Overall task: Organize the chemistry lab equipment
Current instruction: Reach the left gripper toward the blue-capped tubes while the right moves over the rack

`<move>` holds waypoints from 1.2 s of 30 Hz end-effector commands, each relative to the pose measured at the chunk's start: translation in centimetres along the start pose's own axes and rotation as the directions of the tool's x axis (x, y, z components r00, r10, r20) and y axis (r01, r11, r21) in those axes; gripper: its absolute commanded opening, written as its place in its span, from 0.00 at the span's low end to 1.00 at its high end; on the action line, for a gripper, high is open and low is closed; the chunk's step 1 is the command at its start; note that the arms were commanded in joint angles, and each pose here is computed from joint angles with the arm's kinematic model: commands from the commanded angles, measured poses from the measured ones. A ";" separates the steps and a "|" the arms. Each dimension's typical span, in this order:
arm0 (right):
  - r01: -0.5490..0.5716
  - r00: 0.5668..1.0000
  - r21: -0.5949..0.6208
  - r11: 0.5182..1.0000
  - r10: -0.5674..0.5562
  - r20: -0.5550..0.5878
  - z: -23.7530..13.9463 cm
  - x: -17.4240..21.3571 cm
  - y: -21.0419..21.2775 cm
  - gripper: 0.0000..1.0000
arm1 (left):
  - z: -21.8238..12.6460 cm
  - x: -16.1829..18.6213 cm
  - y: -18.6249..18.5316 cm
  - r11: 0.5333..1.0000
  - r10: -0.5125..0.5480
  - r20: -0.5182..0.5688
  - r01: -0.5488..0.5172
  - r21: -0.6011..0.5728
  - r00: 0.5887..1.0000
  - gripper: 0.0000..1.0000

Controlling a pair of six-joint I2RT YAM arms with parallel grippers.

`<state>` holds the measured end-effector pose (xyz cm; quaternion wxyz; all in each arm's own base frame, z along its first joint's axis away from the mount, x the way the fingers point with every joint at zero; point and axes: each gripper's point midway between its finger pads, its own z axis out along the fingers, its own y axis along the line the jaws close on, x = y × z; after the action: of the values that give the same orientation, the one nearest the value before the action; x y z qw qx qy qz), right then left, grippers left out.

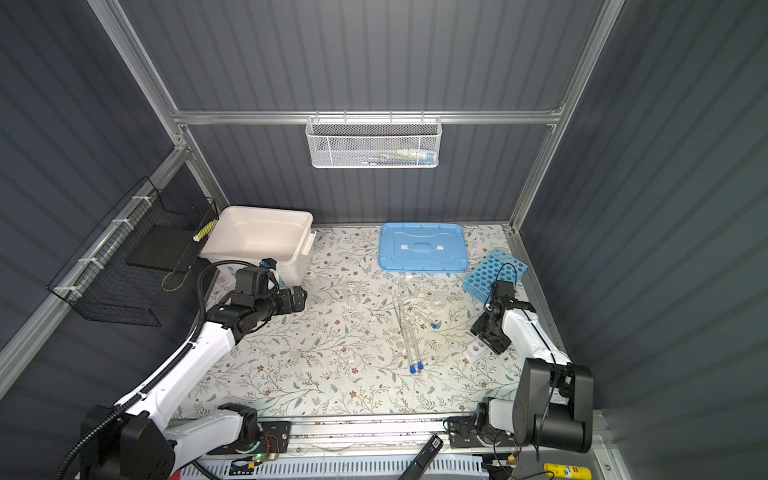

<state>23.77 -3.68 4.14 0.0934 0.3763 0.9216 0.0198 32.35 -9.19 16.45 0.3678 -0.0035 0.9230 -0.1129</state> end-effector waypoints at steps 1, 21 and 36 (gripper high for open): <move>0.013 1.000 -0.014 1.000 -0.013 -0.002 0.5 -0.2 0.3 0.54 | -0.6 -0.5 -0.1 1.000 -0.009 0.006 0.009 0.000 1.000 1.00; 0.252 0.961 -0.056 0.966 -0.257 -0.098 2.1 2.6 6.1 0.31 | -1.7 -1.3 -0.7 1.000 -0.004 0.028 0.003 0.025 1.000 1.00; 0.399 0.897 -0.082 0.913 -0.408 -0.173 2.3 4.1 8.0 0.33 | -2.8 -2.1 -2.1 0.996 0.023 0.016 -0.024 0.084 1.000 1.00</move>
<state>28.80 4.02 3.50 0.0690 0.1890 0.9784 0.0475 32.08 -9.98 18.90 0.3748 0.0069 0.9168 -0.1378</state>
